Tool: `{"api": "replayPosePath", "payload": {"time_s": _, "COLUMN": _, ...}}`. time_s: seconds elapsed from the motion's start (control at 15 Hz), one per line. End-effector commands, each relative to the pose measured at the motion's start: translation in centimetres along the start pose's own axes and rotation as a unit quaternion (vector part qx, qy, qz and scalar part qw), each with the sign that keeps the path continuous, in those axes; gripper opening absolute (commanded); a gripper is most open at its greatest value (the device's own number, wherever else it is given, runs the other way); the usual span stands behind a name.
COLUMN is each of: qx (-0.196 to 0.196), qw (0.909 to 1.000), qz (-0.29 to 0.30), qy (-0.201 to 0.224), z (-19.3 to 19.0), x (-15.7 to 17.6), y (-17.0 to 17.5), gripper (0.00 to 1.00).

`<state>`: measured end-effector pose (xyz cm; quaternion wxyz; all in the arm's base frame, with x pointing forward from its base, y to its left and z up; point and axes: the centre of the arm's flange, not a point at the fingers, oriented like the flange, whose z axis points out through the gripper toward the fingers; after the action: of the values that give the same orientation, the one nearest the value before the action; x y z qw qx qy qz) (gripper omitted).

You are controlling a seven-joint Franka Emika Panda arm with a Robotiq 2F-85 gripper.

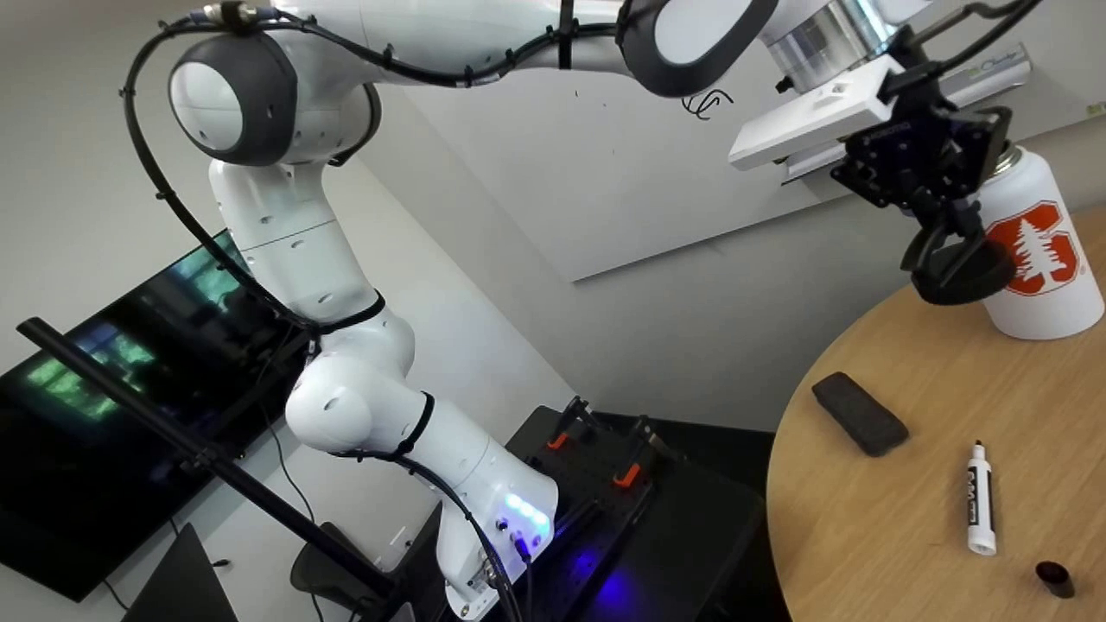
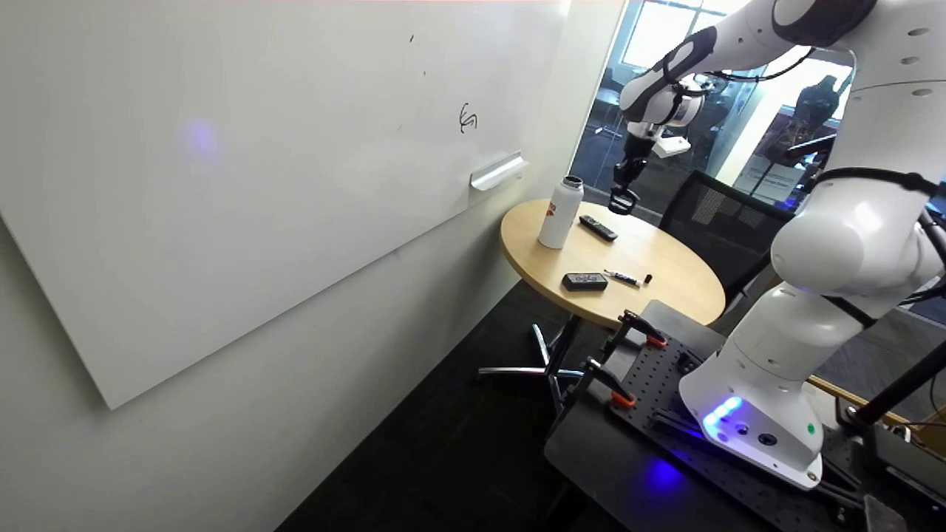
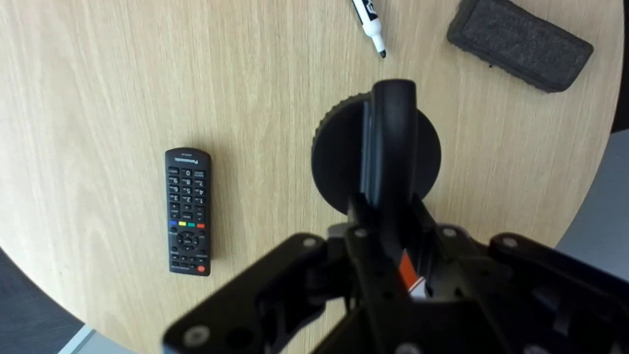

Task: Remove the lid from the white flask

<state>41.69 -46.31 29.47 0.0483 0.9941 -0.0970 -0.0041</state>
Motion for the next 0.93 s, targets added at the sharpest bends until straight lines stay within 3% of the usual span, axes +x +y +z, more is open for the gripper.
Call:
{"api": "replayPosePath", "payload": {"time_s": 0.0, "qx": -0.028, "qw": 0.9986, "qz": -0.045, "qy": 0.007, "z": 4.1, "x": -1.3, "y": 1.8, "gripper": 0.1}}
{"api": "replayPosePath", "payload": {"time_s": 0.53, "qx": 0.002, "qw": 0.9936, "qz": -0.112, "qy": 0.014, "z": 14.1, "x": -2.6, "y": 3.2, "gripper": 0.12}}
{"api": "replayPosePath", "payload": {"time_s": 0.87, "qx": -0.018, "qw": 0.9887, "qz": -0.146, "qy": 0.029, "z": 16.8, "x": -2.7, "y": 2.5, "gripper": 0.12}}
